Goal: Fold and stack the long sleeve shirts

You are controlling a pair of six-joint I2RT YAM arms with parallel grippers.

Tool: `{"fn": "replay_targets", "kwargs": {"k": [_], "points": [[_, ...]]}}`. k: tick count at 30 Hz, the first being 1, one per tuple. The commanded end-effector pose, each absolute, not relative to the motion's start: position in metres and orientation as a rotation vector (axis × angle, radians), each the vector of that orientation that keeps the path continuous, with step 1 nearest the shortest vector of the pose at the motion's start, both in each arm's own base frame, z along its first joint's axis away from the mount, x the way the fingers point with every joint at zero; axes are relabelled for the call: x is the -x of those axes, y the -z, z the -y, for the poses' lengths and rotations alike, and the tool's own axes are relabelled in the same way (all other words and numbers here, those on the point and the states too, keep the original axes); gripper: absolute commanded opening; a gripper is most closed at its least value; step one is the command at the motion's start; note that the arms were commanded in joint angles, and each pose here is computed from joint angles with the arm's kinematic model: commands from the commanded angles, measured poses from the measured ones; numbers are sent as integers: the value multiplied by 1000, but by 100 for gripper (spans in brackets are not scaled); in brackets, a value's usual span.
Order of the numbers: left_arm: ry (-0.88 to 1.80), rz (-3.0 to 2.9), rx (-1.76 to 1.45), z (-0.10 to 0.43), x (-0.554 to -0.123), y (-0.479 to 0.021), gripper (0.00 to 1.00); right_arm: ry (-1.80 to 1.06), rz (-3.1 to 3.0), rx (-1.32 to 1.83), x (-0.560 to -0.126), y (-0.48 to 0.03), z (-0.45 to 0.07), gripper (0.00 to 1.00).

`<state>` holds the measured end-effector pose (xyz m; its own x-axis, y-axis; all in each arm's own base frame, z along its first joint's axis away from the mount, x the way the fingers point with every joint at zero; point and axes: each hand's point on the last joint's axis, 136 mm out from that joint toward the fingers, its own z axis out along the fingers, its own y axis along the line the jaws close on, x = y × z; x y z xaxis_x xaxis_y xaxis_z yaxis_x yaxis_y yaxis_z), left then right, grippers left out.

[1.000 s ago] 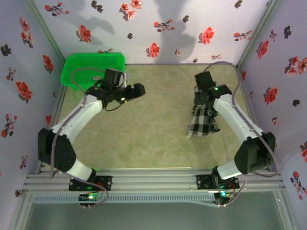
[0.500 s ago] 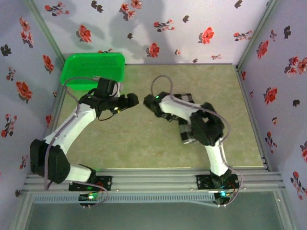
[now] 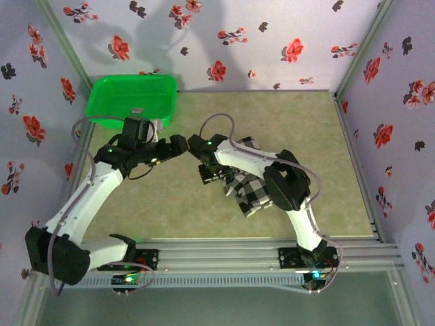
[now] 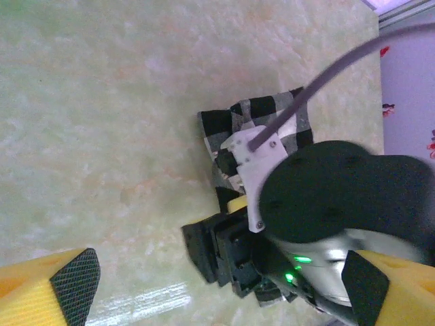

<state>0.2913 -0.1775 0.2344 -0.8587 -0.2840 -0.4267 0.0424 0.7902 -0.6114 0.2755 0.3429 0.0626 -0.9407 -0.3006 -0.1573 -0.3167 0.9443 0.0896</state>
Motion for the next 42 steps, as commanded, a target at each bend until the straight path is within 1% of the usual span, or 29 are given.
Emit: {"fn": "replay_targets", "kwargs": {"k": [1,3,5,6,8,9,10,11,12,13,15,17,19,21,25,31,34,35,37,39,42], "points": [[859,-2424,250,164,-279,-254,96,-945,-2870,248,-264,-152,-397,65],[878,-2401,289,161,-275,-258,96,-1029,-2803,165,-270,-182,-380,67],[916,-2405,328,164,-272,-248,97,-1023,-2739,75,-281,-206,-347,69],[929,-2417,344,168,-271,-238,97,-956,-2722,19,-288,-212,-320,70],[960,-2448,314,188,-269,-220,96,-688,-2741,-130,-302,-204,-248,68],[960,-2482,279,203,-268,-208,95,-533,-2758,-201,-304,-194,-208,64],[967,-2512,242,220,-267,-197,95,-391,-2779,-267,-303,-180,-171,58],[981,-2548,221,236,-266,-186,93,-295,-2796,-307,-302,-167,-144,52],[1013,-2581,199,257,-265,-175,90,-226,-2815,-346,-297,-151,-122,43],[1056,-2609,191,277,-264,-164,85,-190,-2832,-391,-294,-134,-104,37],[1152,-2640,194,313,-264,-145,71,-191,-2825,-459,-292,-108,-85,28],[1180,-2686,176,342,-262,-127,59,-236,-2818,-510,-291,-87,-80,22],[1170,-2747,162,364,-260,-107,41,-276,-2825,-535,-286,-69,-83,19],[1188,-2791,172,381,-261,-88,35,-351,-2817,-569,-283,-54,-90,16],[1107,-2866,150,392,-276,-61,30,-387,-2840,-638,-264,-39,-92,13],[977,-2878,83,381,-320,-54,29,-501,-2865,-783,-219,-18,-112,11],[1035,-2824,85,393,-348,-63,29,-643,-2793,-875,-208,-10,-139,10],[1063,-2798,74,402,-357,-67,30,-695,-2759,-894,-208,-7,-149,10],[1143,-2748,57,424,-379,-75,31,-886,-2648,-978,-220,-8,-181,10],[1185,-2709,80,435,-399,-80,31,-1013,-2575,-1021,-234,-13,-210,10],[1224,-2620,103,438,-431,-109,30,-1216,-2483,-1017,-262,-33,-265,13]]}}
